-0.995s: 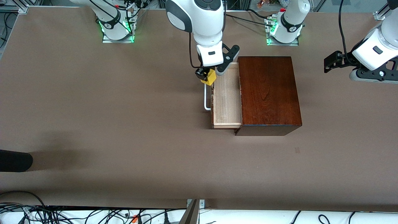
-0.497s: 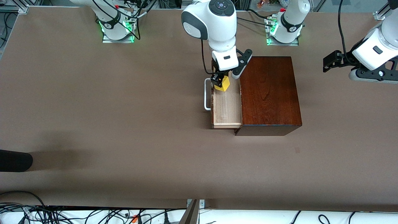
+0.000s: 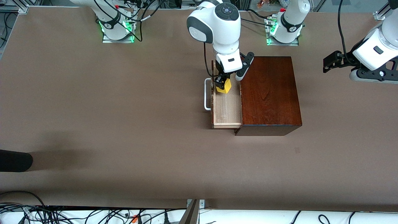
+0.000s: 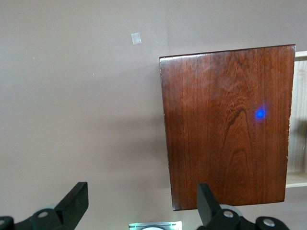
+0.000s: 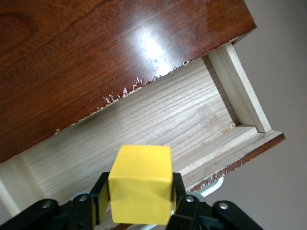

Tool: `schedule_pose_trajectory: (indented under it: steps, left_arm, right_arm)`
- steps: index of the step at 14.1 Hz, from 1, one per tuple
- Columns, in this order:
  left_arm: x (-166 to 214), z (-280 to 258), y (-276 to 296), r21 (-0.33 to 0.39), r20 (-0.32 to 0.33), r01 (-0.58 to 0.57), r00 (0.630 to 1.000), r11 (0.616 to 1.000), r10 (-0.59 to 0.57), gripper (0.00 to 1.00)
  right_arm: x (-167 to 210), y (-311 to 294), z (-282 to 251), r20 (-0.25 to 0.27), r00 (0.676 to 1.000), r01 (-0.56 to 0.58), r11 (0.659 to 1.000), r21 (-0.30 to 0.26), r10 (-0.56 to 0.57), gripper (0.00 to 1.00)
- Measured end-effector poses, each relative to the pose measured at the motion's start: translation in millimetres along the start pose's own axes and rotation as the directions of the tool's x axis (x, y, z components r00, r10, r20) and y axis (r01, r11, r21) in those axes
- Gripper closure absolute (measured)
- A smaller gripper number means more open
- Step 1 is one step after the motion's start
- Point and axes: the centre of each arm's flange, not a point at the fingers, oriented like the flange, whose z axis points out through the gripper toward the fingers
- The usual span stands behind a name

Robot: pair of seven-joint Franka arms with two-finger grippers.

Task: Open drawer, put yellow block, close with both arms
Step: 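Lower the cube into the drawer and open the right gripper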

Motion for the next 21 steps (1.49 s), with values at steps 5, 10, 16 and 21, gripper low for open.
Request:
schedule_pose_trajectory:
  steps: [5,10,16,21]
  left_arm:
    - [0.3,-0.3,0.8,-0.008,-0.003,0.000,1.000,1.000,0.000,0.00]
    - [0.2,-4.5,1.9,-0.017,-0.013,-0.001,1.000,1.000,0.001,0.00]
    - [0.3,-4.7,2.0,-0.018,-0.014,-0.001,1.000,1.000,0.001,0.00]
    - [1.7,-5.7,2.5,-0.019,-0.027,-0.002,1.000,1.000,0.001,0.00]
  right_arm:
    - [3.4,-5.3,18.7,-0.010,0.999,0.053,0.998,-0.032,-0.053,0.45]
    - [4.4,-7.2,35.5,-0.012,0.997,0.076,0.996,-0.037,-0.077,0.45]
    - [3.2,-6.8,44.9,0.004,0.996,0.094,0.994,-0.059,-0.094,0.45]
    - [2.5,-12.1,54.6,0.017,0.994,0.105,0.993,-0.060,-0.104,0.45]
